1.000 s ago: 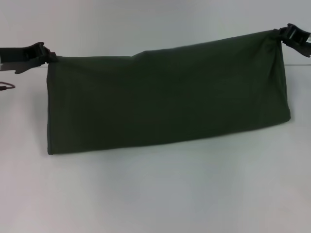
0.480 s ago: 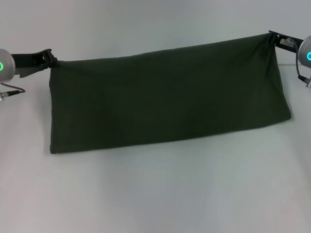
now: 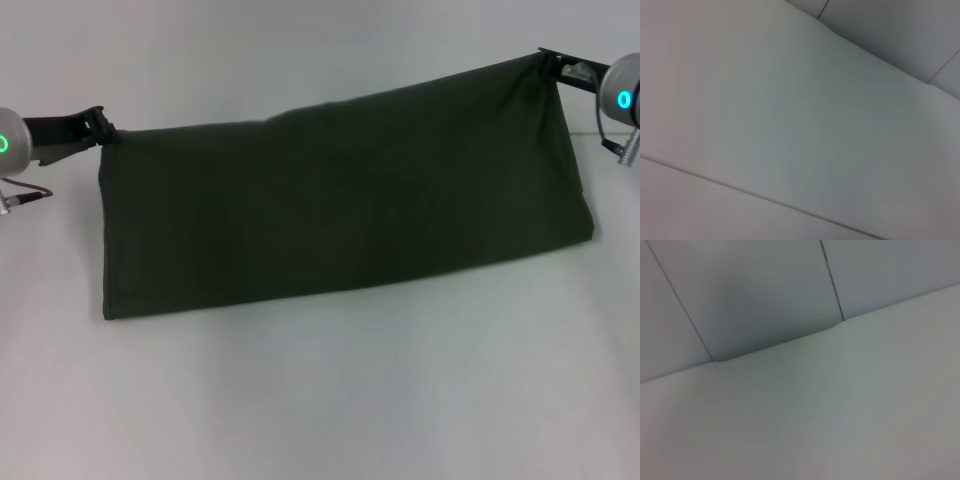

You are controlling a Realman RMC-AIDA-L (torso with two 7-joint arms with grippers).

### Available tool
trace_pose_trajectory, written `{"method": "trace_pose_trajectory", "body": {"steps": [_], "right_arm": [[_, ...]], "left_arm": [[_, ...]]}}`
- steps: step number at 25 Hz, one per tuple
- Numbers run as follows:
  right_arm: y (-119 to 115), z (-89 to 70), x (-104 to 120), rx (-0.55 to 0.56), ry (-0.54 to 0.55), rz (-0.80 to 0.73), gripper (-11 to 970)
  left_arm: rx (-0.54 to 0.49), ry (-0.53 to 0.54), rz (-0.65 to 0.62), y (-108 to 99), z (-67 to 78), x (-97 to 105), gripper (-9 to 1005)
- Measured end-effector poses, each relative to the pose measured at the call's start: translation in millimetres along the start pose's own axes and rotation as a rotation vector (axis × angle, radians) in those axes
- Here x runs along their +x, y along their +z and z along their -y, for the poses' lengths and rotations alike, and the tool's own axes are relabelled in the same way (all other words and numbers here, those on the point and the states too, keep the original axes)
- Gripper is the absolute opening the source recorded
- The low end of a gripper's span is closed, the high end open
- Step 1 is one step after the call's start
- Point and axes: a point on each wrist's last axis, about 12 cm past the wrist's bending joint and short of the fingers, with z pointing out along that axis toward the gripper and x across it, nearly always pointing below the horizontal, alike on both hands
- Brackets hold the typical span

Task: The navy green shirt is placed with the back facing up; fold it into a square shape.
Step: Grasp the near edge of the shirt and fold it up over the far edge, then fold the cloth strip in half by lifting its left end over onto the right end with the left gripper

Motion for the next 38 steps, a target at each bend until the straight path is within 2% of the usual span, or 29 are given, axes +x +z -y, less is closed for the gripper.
{"method": "trace_pose_trajectory", "body": {"steps": [4,8,11,13,15,18,21,26,29,32,38], "right_arm": [[4,-3.8,-2,0.018,-0.047,-0.003,37],[6,-0.7,-10,0.046,-0.079,0.009,117],[1,6.7,-22,0.026,-0.063,0.025,203],[-6,15.4,-28,-0.024,-0.028,0.005,296],[-17,26.3,-28,-0.089,0.027,-0.04,389],[-39,43.4,-15,-0.198,0.115,-0.123,474],[-63,58.3,8,-0.301,0.199,-0.184,559],[-90,77.1,40,-0.407,0.3,-0.207,691],[-97,81.2,51,-0.419,0.332,-0.206,766],[-98,82.5,59,-0.418,0.339,-0.211,767],[-96,80.7,65,-0.424,0.337,-0.222,766]], "left_arm": [[0.016,0.031,-0.003,3,7.5,2,43],[0.024,0.032,0.007,8,16.1,5,46],[0.028,0.006,0.03,7,15.6,7,234],[0.042,-0.017,0.045,1,12.8,9,283],[0.072,-0.048,0.048,-9,7.5,14,332],[0.153,-0.116,0.0,-24,-4.5,30,406],[0.267,-0.213,-0.059,-40,-20.1,51,480],[0.42,-0.393,-0.104,-63,-41.7,89,680],[0.436,-0.478,-0.114,-68,-52.2,109,751],[0.432,-0.547,-0.121,-69,-59.1,123,798],[0.397,-0.63,-0.115,-72,-71.9,136,798]]}}
